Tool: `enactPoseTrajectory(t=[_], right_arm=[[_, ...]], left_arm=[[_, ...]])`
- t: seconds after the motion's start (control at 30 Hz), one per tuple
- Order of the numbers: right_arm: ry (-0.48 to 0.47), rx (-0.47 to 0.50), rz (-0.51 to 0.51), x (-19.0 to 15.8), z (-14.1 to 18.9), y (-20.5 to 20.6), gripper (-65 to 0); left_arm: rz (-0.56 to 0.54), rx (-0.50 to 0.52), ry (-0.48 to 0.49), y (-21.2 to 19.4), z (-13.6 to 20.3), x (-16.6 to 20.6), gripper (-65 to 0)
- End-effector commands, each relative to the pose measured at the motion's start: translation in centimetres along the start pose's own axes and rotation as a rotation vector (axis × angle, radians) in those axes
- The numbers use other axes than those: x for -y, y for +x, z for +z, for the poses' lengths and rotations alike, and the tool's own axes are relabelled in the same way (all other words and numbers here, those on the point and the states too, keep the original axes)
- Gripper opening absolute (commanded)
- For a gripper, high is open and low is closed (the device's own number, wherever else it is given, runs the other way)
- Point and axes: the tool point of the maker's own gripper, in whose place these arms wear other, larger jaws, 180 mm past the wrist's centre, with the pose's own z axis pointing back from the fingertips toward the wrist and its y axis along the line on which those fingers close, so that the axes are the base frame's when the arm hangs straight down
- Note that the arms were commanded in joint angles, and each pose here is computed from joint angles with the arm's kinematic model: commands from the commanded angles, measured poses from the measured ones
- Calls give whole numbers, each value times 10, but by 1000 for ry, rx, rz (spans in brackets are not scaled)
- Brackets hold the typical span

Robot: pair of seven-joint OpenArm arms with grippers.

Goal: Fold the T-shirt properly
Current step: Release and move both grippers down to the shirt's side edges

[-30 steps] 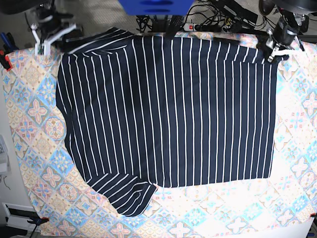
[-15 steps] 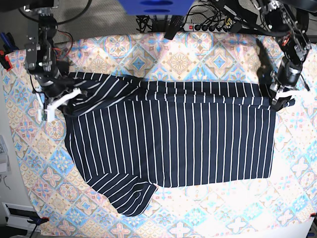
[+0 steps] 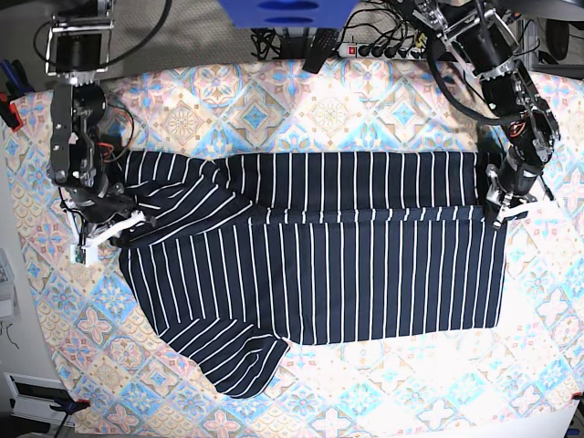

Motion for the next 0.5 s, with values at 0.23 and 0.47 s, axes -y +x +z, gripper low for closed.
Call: enactPoseTrajectory(t=[0.23, 0.47], right_arm=[[38, 79, 46, -19, -32, 26, -648], [49, 87, 80, -26, -49, 9, -643]], left_arm=[[3, 27, -10, 14, -11, 7, -650], [30, -7, 12, 3, -18, -3, -650]])
